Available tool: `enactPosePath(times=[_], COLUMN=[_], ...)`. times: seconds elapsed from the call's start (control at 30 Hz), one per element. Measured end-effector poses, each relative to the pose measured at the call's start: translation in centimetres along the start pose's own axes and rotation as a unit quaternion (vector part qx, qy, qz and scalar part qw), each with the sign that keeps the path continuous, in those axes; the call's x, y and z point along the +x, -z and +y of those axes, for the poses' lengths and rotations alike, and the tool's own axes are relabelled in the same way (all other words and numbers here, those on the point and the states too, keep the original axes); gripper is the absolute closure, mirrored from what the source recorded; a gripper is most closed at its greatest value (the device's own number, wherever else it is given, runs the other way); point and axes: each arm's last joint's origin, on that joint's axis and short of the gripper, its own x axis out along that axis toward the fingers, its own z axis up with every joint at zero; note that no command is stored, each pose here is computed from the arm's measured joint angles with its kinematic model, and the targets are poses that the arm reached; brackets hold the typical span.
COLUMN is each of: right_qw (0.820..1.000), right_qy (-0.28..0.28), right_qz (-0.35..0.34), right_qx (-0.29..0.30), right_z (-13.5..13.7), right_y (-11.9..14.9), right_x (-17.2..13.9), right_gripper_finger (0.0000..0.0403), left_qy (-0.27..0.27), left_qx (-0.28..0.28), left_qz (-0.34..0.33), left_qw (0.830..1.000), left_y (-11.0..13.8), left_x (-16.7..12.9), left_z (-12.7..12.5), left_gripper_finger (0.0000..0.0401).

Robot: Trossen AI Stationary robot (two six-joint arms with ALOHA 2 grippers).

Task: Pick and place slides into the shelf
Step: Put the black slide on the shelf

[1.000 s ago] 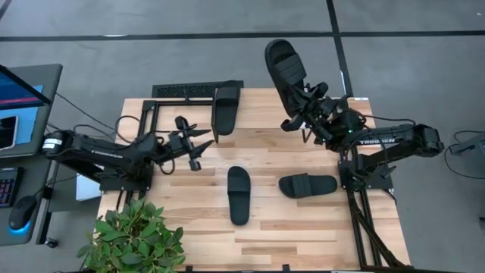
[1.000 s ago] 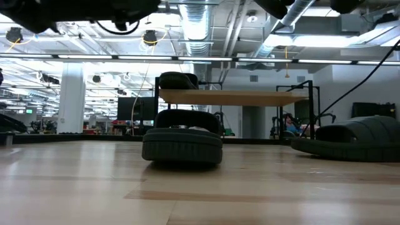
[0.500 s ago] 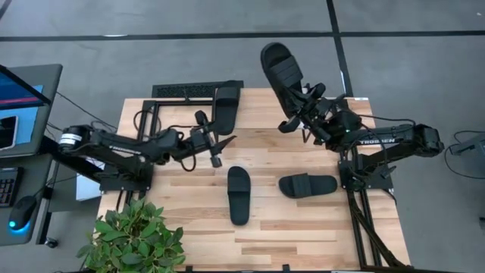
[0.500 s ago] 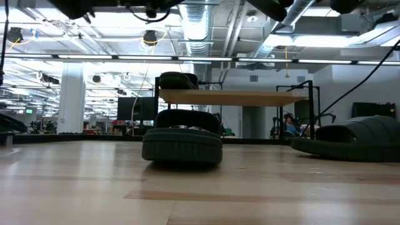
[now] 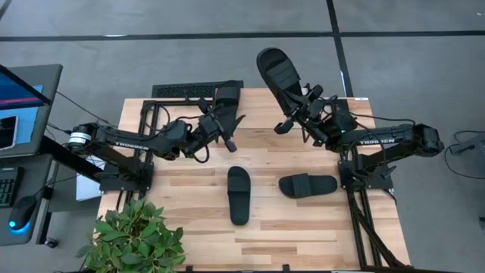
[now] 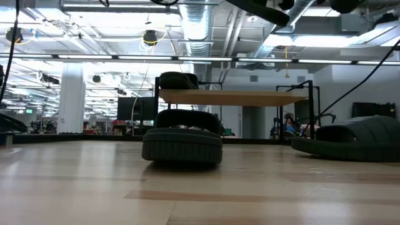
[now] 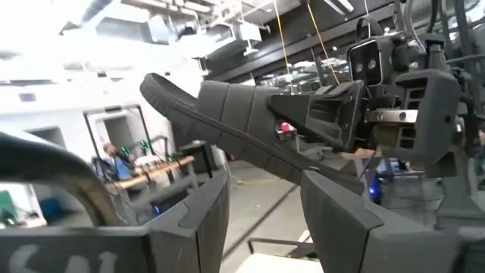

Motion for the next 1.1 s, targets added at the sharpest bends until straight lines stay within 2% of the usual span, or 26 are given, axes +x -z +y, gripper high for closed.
enactPosePath(times=[0.17, 0.23, 0.5, 0.67, 0.83, 0.93, 1.1], right_qw=[0.999, 0.998, 0.996, 0.995, 0.995, 0.994, 0.991], right_qy=[0.012, 0.016, 0.022, 0.006, -0.001, -0.004, -0.02], right_qz=[-0.033, -0.047, -0.066, -0.075, -0.079, -0.086, -0.11], right_qx=[0.02, 0.029, 0.049, 0.061, 0.061, 0.064, 0.077], right_z=[-0.3, -0.4, -0.6, -0.5, -0.5, -0.5, -0.5], right_y=[-0.7, -1.0, -1.3, -1.4, -1.5, -1.6, -2.0], right_x=[0.0, 0.0, -0.1, -0.1, -0.1, -0.1, -0.2], right_gripper_finger=[0.0403, 0.0403, 0.0403, 0.0403, 0.0403, 0.0403, 0.0403], left_qy=[0.063, 0.068, 0.042, 0.026, 0.01, 0.029, 0.037], left_qx=[-0.007, -0.004, 0.01, 0.014, -0.037, -0.073, -0.084], left_qz=[0.02, 0.03, 0.037, -0.003, -0.054, -0.064, -0.073], left_qw=[0.998, 0.997, 0.998, 1.0, 0.998, 0.995, 0.993], left_y=[0.6, 1.3, 4.9, 6.9, 7.6, 8.0, 7.6], left_x=[0.1, 0.4, 1.8, 2.4, 2.6, 2.8, 3.2], left_z=[-0.7, -1.1, -3.4, -4.6, -5.0, -5.4, -5.6], left_gripper_finger=[0.0248, 0.0248, 0.0248, 0.0248, 0.0248, 0.0248, 0.0248])
